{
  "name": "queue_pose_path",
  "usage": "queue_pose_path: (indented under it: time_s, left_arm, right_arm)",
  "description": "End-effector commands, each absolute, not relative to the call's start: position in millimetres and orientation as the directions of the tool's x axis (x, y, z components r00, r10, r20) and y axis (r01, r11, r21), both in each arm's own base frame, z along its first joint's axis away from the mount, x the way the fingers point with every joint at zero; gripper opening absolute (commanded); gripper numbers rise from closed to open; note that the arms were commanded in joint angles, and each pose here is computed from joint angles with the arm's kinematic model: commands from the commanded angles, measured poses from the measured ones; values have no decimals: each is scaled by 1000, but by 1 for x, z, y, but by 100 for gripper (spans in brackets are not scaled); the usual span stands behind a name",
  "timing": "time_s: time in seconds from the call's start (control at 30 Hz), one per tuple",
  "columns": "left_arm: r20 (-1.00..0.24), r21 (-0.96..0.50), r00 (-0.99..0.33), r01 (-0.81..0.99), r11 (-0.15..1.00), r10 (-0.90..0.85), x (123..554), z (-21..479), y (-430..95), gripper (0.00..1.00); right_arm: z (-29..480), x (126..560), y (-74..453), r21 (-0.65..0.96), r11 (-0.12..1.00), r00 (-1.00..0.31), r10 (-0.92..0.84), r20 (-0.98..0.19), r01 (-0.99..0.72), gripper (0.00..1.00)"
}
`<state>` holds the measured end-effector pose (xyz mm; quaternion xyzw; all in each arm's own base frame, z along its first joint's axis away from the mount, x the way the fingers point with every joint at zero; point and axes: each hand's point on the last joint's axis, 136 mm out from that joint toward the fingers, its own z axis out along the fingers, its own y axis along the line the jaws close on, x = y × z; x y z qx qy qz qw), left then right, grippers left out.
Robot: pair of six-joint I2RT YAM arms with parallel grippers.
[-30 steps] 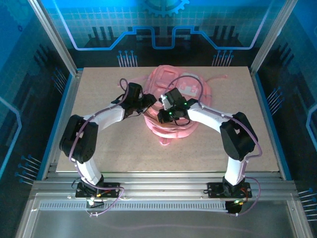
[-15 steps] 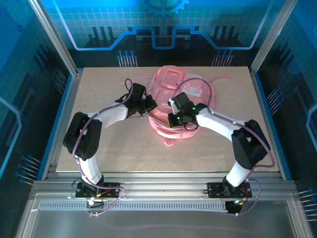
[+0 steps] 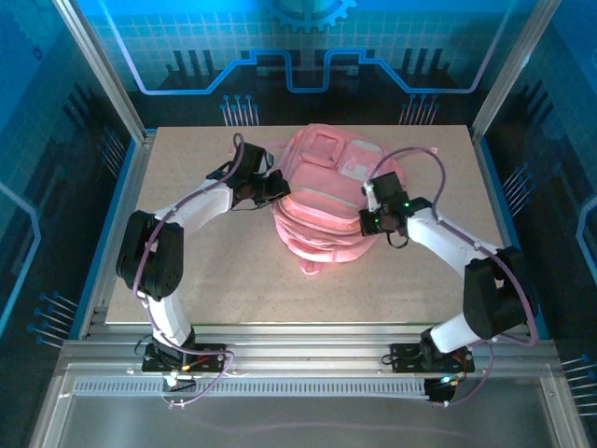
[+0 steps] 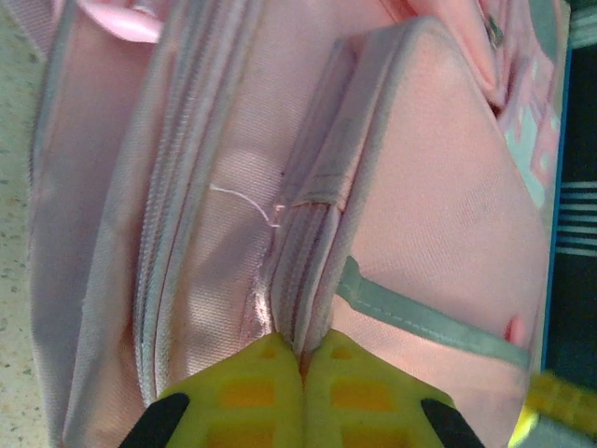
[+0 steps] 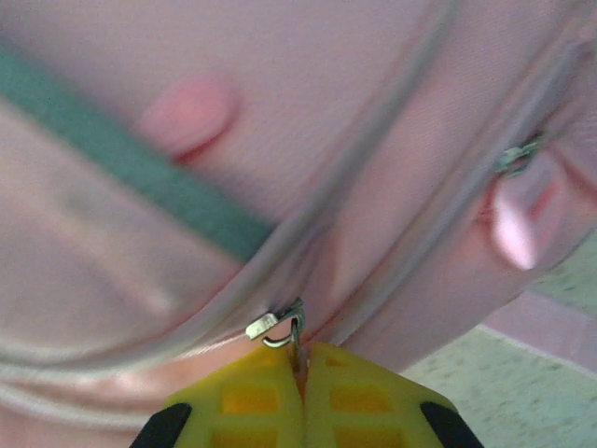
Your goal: Pack books, pencil case, and school supplies into a backpack
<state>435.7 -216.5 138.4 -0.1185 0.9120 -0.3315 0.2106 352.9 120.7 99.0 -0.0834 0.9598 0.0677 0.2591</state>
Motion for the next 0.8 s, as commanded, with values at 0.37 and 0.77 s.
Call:
queue_pose_path:
  time_s: [0.37, 0.77]
  left_arm:
    - [-297, -673, -926, 30, 739, -233, 431, 151, -193, 0]
    - [-281, -671, -934, 26, 741, -222, 421, 156, -187, 0]
  right_arm:
    - [88, 454, 86, 150, 925, -823, -226, -522, -349, 0]
    - [109, 452, 75, 187, 952, -830, -106, -548, -244, 50]
